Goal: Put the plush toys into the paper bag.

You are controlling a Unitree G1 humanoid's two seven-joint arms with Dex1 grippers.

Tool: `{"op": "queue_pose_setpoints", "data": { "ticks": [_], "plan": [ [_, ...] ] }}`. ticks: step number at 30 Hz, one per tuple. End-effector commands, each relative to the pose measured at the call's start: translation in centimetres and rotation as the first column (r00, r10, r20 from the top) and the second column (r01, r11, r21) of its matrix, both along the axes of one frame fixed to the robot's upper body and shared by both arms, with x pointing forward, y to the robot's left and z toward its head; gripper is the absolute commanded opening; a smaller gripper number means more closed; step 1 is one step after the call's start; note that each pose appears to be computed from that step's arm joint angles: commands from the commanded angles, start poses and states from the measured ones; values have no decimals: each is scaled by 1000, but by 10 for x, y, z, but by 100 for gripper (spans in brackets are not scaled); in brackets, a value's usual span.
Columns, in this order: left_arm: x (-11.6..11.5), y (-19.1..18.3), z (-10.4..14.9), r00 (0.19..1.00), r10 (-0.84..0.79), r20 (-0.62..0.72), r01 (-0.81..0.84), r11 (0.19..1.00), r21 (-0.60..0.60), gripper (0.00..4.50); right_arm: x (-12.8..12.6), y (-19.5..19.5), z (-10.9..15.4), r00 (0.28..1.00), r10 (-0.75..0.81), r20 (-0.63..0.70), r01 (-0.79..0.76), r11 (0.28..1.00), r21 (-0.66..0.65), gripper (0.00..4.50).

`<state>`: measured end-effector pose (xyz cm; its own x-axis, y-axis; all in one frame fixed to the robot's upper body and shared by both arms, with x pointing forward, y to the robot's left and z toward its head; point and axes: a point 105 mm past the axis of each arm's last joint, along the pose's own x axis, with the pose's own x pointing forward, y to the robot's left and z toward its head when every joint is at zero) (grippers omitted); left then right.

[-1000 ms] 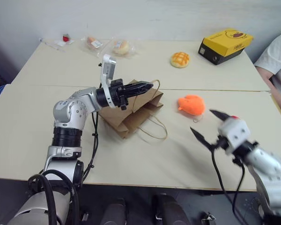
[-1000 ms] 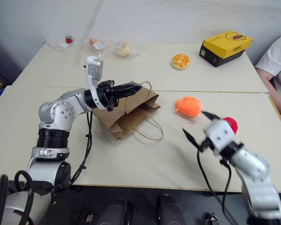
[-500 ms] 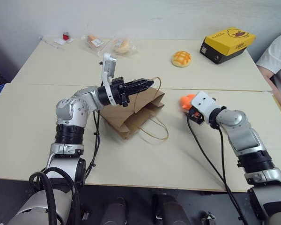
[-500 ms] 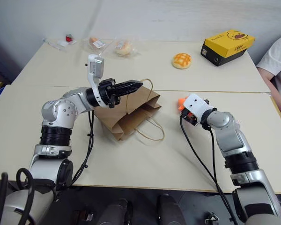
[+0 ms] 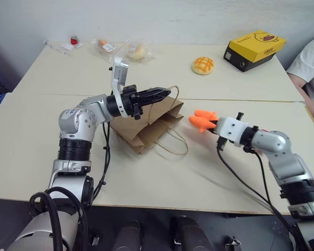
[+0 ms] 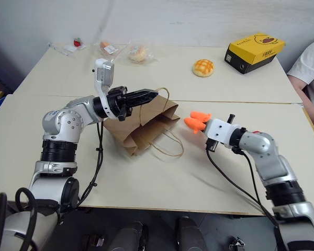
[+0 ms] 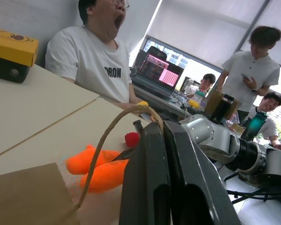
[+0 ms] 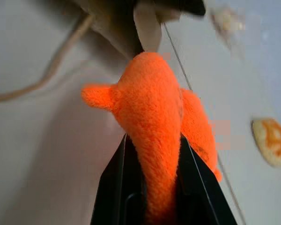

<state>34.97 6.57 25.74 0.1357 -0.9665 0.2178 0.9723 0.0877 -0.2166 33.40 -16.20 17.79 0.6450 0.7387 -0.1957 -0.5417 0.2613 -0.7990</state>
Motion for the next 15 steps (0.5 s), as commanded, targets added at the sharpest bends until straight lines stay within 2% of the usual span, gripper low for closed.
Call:
{"op": "queue_pose_setpoints", "data": {
  "ticks": [1, 4, 8, 15],
  "plan": [
    [-8, -5, 23, 996, -57, 64, 61, 996, -58, 0, -24, 27, 17, 984, 154, 91, -155, 988, 2, 13],
    [-12, -8, 19, 994, -81, 68, 84, 996, -43, 0, -30, 48, 16, 970, 215, 110, -218, 976, 9, 13],
    [-16, -12, 18, 992, -117, 52, 119, 992, -38, 0, -25, 78, 6, 961, 256, 102, -260, 965, 31, 13],
    [-21, -16, 18, 987, -154, 50, 156, 987, -40, 0, -5, 92, -8, 972, 223, 68, -223, 975, -17, 13]
  ]
}}
